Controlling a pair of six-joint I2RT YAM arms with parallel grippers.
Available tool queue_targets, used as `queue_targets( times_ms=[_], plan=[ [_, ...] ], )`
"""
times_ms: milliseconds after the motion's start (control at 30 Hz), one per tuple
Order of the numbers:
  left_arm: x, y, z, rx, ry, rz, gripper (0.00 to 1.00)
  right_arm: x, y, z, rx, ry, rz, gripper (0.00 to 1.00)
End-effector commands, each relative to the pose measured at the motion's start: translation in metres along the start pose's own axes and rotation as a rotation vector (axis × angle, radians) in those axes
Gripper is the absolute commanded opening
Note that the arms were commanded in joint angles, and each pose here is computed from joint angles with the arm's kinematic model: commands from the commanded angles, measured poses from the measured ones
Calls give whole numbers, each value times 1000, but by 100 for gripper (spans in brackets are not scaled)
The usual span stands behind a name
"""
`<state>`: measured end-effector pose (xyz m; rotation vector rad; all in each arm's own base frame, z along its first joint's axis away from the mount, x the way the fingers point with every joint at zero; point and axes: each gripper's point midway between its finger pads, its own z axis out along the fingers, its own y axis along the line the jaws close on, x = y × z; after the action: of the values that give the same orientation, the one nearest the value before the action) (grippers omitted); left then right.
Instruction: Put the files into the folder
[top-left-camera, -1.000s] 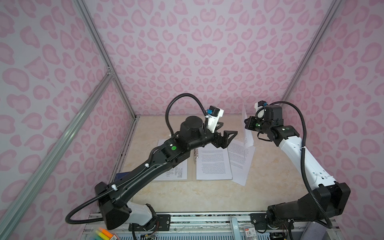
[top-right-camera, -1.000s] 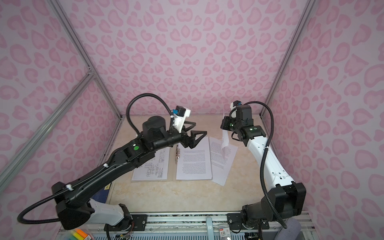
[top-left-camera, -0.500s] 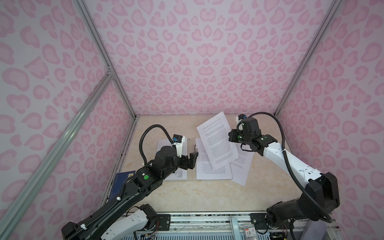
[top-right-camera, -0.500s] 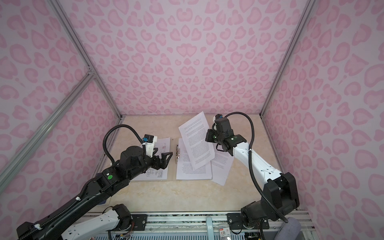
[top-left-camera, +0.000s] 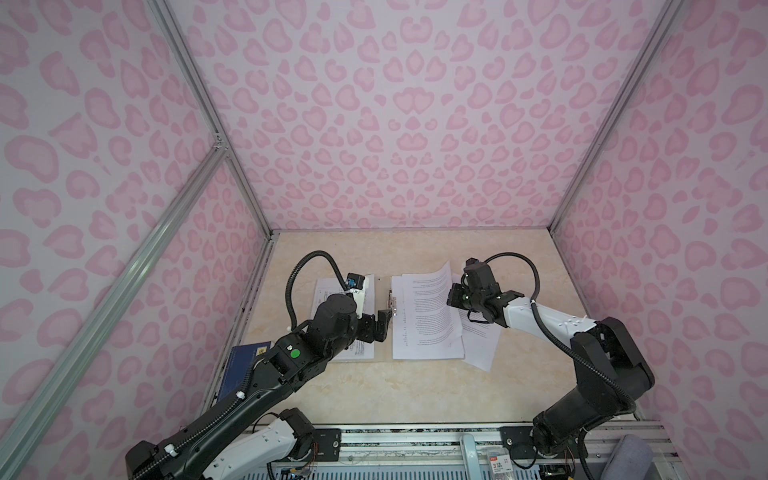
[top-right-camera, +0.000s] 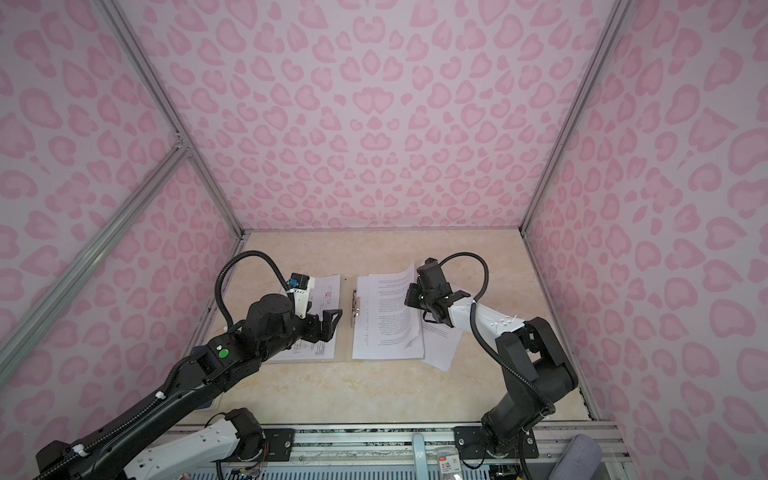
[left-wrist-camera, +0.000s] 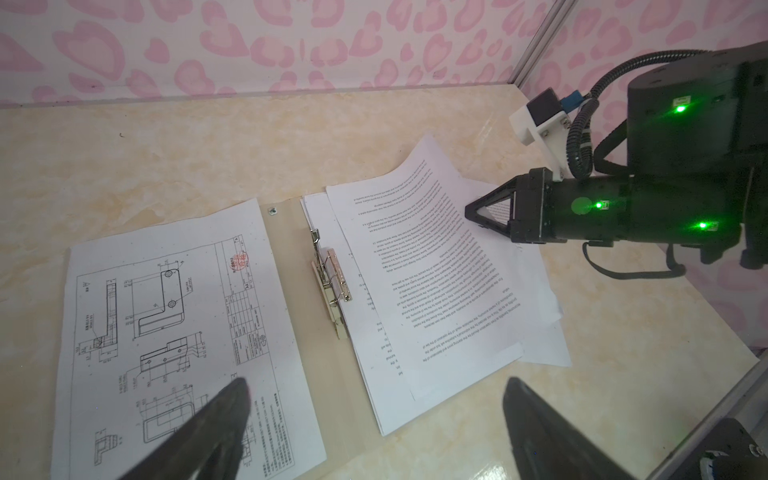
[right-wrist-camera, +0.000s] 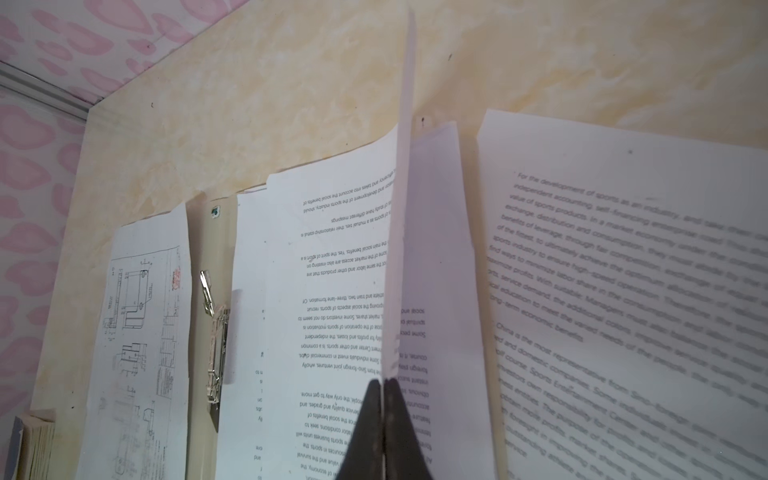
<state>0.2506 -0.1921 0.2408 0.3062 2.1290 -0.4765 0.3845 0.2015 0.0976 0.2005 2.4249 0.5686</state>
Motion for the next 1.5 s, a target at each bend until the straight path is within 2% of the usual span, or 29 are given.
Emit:
queue_targets(
  times_ms=[0, 1400, 1467],
  plan=[
    [0, 0, 2, -3, 5, 7, 96, -5, 5, 6, -10, -31, 21, 0],
    [1, 0, 5, -1, 25, -13, 96, 34, 3, 16, -7, 51, 48, 0],
    [0, -2, 6, 8, 29, -15, 96, 34, -1, 15, 8, 42, 51, 10]
  ],
)
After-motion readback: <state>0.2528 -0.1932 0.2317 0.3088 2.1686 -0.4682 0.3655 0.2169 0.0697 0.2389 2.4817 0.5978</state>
